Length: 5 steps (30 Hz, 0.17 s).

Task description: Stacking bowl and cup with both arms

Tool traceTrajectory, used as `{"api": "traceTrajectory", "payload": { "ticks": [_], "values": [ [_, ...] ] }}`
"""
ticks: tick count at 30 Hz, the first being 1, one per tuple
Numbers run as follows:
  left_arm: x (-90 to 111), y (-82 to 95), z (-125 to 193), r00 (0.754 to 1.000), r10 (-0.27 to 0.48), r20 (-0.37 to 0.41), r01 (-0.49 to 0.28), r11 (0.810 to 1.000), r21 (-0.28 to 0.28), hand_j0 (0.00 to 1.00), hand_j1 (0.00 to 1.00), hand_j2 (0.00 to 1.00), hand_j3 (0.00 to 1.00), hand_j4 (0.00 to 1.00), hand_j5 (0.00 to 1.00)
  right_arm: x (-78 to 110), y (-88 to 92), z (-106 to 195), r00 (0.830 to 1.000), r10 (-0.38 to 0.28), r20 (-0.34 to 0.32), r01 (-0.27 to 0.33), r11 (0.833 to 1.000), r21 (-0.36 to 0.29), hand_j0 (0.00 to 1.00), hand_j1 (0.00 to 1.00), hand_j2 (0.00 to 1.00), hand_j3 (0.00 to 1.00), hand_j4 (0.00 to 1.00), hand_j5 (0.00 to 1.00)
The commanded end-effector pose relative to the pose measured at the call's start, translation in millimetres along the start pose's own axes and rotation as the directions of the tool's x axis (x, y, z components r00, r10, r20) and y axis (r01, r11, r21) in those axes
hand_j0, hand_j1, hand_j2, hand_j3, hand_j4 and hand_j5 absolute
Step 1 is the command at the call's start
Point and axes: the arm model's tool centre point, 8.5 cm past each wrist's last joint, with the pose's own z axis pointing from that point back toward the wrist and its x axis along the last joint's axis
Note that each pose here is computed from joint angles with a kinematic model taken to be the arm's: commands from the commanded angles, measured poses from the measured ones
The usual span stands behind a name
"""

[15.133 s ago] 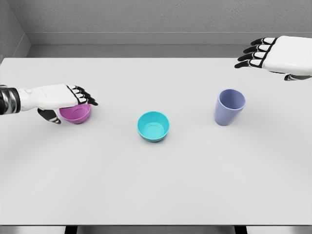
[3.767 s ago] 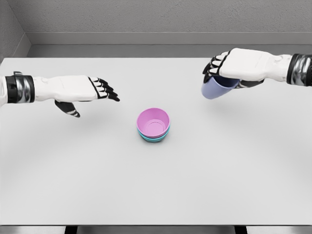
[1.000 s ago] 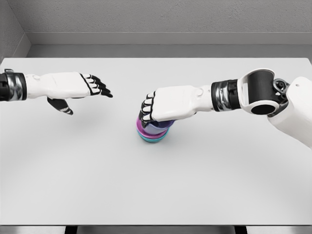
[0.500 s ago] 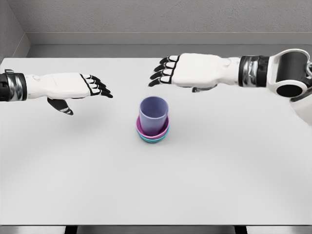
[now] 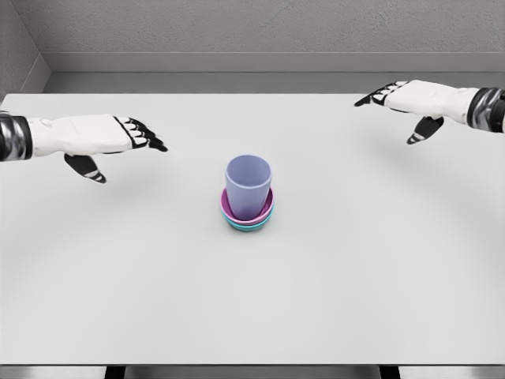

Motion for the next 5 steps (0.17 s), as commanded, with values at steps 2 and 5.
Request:
{"api": "traceTrajectory", "payload": {
  "ticks": [2,5],
  "values": [
    [-3.2,-6.2,0.9,1.0,0.022,-0.008,-0.022,1.0,-0.005,1.0,1.0,1.0,1.0,1.0,1.0,-3.2,0.0,2.6,1.0,-0.01,-0.008,0.01,1.0,-0.005,1.0,1.0,1.0,1.0,1.0,1.0],
    [-2.7,-8.4,0.9,1.0,0.023,-0.008,-0.023,1.0,-0.009,1.0,1.0,1.0,1.0,1.0,1.0,-3.9,-1.1,3.3,1.0,-0.013,-0.009,0.013,1.0,-0.009,1.0,1.0,1.0,1.0,1.0,1.0]
  ]
}}
